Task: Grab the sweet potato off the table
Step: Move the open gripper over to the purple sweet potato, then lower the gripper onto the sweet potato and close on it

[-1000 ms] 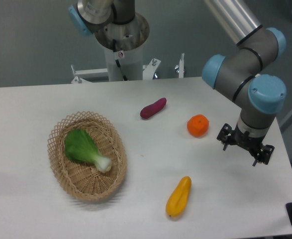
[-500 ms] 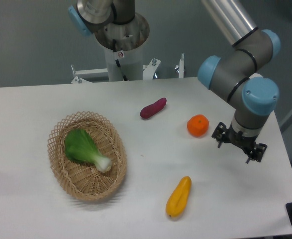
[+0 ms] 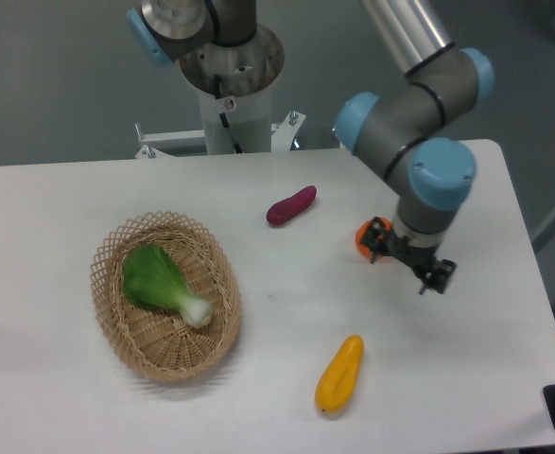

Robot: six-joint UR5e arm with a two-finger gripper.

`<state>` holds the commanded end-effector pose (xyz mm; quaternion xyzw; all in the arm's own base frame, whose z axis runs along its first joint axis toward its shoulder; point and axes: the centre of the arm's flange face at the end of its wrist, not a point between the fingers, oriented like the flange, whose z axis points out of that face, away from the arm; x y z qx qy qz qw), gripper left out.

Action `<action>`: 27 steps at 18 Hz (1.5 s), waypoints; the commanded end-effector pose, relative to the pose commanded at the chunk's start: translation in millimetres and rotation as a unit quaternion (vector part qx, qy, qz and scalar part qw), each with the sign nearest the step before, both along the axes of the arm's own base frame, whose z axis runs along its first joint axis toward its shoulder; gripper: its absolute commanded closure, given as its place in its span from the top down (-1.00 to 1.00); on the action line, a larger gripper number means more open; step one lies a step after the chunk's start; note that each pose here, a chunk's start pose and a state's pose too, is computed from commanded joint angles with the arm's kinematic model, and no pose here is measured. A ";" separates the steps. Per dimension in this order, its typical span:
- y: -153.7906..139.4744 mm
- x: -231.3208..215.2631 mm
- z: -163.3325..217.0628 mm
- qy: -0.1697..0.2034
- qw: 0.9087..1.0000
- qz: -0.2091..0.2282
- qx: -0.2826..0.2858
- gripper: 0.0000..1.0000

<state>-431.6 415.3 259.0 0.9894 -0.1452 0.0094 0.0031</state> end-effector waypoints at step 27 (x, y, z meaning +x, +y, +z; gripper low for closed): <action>-47.5 167.1 -65.5 -0.042 0.997 -0.061 -0.037 1.00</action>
